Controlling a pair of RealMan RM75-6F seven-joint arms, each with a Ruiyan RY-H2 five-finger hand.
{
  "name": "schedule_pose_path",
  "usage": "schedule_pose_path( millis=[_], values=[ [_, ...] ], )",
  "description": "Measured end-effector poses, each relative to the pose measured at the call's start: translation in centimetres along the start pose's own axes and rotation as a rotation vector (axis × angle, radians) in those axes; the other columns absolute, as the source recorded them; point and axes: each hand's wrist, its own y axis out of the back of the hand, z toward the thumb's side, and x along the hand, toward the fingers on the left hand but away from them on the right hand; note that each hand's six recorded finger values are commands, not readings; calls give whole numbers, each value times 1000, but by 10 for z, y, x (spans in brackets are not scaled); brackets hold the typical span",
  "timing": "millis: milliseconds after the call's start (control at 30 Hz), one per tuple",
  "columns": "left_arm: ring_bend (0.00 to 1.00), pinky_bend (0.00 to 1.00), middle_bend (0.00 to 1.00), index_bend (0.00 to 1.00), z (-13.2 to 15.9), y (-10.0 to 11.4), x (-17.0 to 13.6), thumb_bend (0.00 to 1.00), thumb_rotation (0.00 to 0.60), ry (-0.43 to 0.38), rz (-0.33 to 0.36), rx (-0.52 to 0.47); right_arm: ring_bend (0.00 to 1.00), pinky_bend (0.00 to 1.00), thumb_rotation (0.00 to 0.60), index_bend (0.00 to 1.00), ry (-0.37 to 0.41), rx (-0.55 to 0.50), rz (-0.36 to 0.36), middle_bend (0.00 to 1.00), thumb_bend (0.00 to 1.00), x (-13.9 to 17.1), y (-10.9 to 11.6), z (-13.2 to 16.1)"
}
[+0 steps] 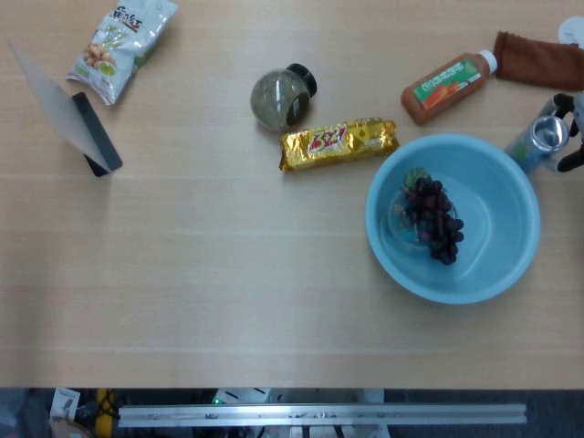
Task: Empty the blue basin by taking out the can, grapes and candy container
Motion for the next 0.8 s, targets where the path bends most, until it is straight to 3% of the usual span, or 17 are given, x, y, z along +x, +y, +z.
schedule_pose_path(
  millis=[267,567,800],
  values=[
    [207,170,245,292,0,0,0,269,600,-1,2,-1,340,575,600,250,3,19,16,333,308,4,2,-3],
    [207,170,245,292,0,2,-1,270,600,-3,9,-1,330,564,600,205,15,15,-2,319,306,11,13,-2],
    [207,170,245,291,1,4,0,269,600,-7,11,0,324,564,600,205,97,30,-30,319,304,35,37,17]
  ],
)
